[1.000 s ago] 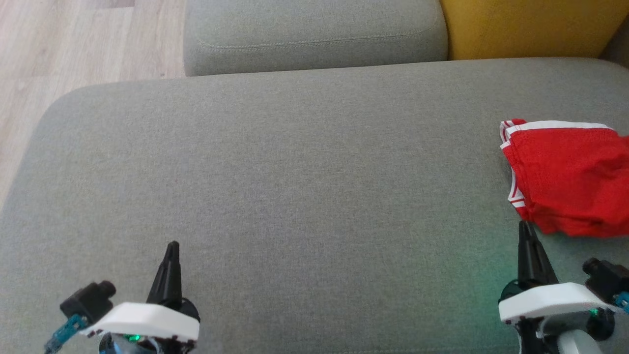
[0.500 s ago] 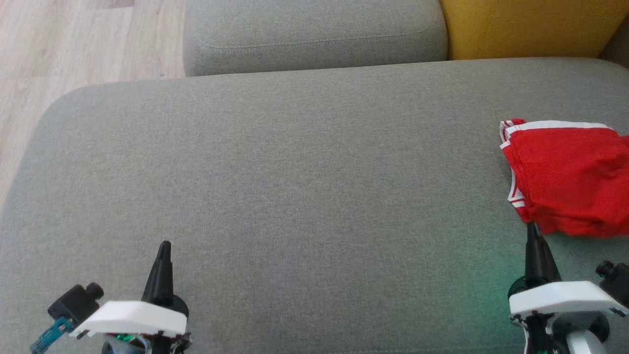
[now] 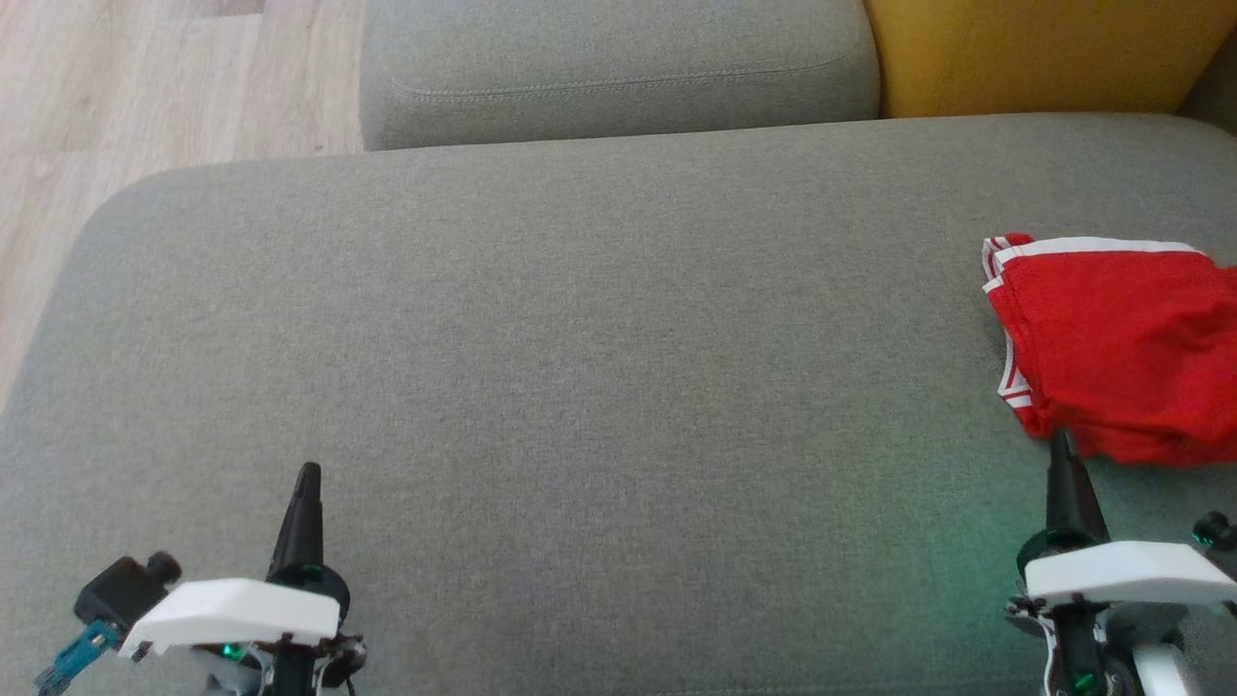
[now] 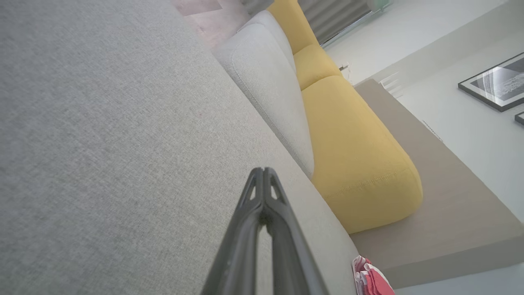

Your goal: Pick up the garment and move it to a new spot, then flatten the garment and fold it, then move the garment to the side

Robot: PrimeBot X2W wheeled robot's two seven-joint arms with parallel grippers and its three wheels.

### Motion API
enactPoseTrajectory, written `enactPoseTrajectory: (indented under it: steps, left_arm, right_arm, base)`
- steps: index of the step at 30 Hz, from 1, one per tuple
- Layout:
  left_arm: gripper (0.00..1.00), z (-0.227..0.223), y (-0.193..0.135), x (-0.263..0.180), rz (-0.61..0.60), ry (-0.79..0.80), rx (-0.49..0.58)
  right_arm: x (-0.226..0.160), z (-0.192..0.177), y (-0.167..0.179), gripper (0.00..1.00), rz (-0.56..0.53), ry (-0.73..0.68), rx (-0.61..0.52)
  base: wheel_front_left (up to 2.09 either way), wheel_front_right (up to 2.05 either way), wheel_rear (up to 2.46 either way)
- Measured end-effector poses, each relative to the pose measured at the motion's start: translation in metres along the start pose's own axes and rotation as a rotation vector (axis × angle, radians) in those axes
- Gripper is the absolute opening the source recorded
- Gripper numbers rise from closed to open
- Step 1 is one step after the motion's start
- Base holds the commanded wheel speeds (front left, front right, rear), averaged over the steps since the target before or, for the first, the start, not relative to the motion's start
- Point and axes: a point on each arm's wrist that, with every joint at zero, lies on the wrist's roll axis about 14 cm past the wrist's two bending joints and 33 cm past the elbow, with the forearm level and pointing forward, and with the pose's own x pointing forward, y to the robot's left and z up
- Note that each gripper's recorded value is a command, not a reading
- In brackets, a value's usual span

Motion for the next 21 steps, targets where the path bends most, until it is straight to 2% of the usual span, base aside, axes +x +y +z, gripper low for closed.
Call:
enactPoseTrajectory:
  steps: [21]
  left_arm:
    - [0.0,0.0061,0.0038,0.0039,0.012,0.004,-0.213]
  right_arm:
    - [0.0013,0.0036,-0.0035,0.0,-0.014,0.004,0.265]
  base:
    - [0.0,0.0,0.0]
